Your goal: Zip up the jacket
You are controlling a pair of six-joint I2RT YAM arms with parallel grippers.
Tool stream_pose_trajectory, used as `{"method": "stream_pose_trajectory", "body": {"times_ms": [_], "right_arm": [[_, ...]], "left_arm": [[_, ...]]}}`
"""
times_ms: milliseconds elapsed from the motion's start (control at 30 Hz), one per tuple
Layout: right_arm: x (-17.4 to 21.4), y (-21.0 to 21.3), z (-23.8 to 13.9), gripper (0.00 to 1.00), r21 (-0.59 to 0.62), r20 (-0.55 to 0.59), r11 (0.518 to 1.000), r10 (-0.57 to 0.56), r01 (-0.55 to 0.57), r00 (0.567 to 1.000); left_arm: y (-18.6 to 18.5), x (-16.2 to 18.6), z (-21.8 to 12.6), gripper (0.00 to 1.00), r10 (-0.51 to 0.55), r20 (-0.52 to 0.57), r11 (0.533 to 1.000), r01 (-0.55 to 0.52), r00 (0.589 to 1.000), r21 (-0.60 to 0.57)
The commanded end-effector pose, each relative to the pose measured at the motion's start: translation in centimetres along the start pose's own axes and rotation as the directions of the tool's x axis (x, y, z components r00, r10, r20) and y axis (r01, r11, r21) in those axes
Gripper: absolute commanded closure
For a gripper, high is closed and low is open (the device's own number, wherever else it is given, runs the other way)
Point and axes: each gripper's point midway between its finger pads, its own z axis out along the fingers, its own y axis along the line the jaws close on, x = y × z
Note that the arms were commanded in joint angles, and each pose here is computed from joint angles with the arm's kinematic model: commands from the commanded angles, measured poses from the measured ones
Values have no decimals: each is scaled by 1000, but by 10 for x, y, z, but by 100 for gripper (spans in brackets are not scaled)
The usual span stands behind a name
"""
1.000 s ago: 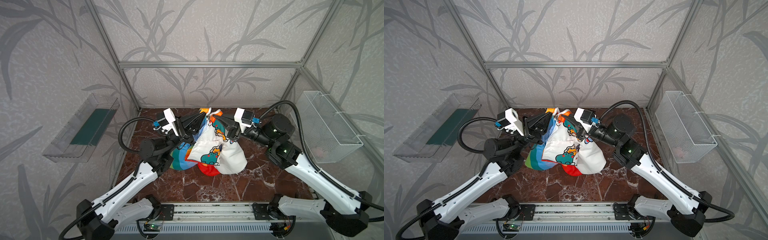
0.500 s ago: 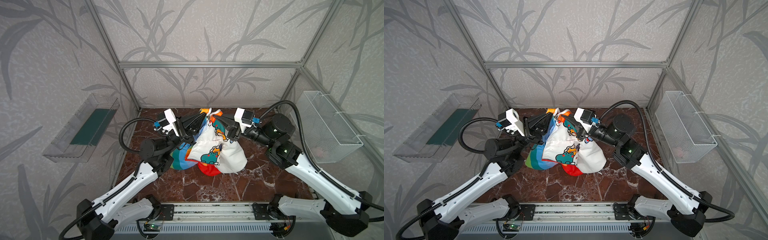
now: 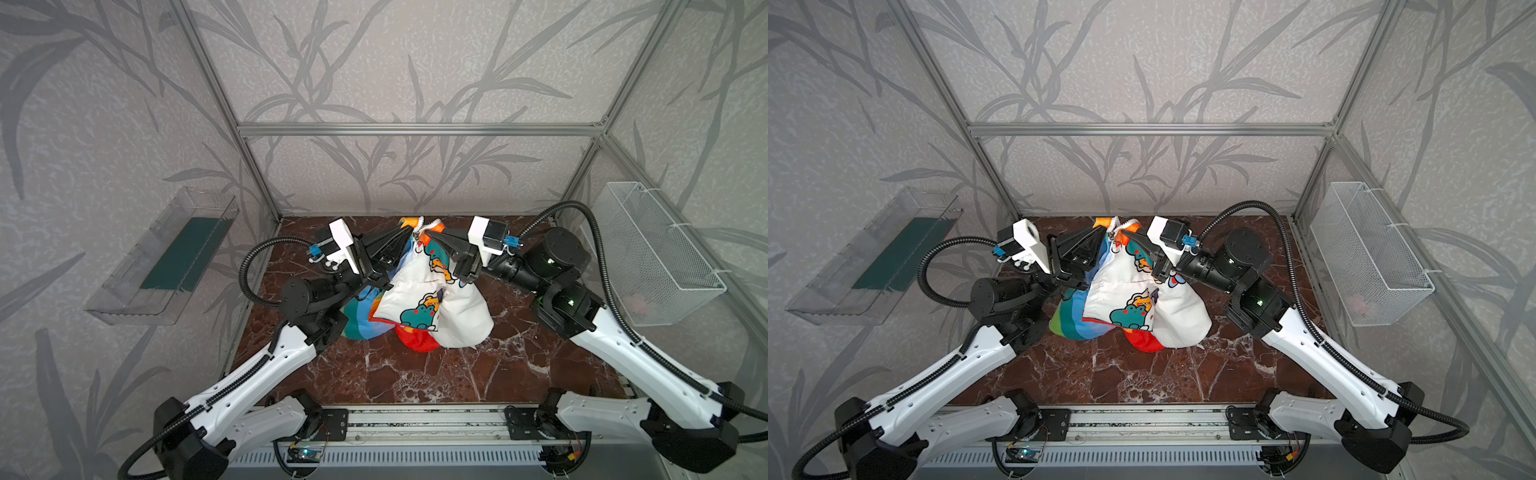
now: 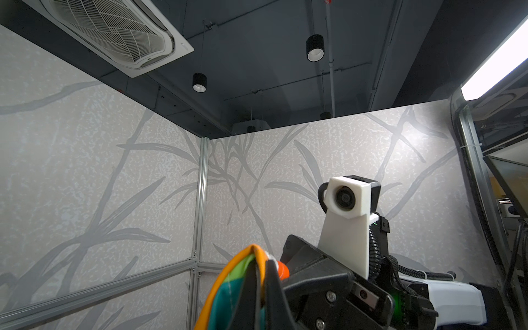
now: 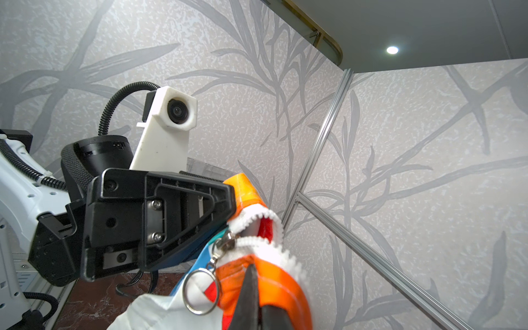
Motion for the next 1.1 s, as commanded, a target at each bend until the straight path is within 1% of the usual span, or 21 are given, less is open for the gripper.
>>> {"method": "stream_pose_trajectory", "body": {"times_ms": [0, 433, 567, 667, 900, 1067], "right_arm": [[-37, -6, -4, 100, 23, 101, 999, -30, 28, 994], [-43, -13, -7, 100, 70, 168, 997, 6, -18, 986], [-47, -15, -4, 100, 68, 218, 996, 48, -64, 975], [-51, -17, -4, 100, 80, 247, 994, 54, -76, 968], [-55, -20, -7, 100, 92, 289, 989, 84, -115, 954], [-60, -18, -5, 100, 79, 321, 988, 104, -136, 941]], "left_arm": [[-4, -4, -2, 100, 23, 26, 1000, -24, 999, 10], [0, -16, -4, 100, 73, 63, 997, -71, 995, -36], [-1, -19, -2, 100, 82, 91, 996, -79, 992, -37], [-1, -21, 0, 100, 87, 105, 996, -84, 991, -38], [-3, -24, 3, 100, 107, 135, 994, -101, 985, -48], [-6, -21, 7, 100, 109, 145, 994, -105, 983, -40]]}}
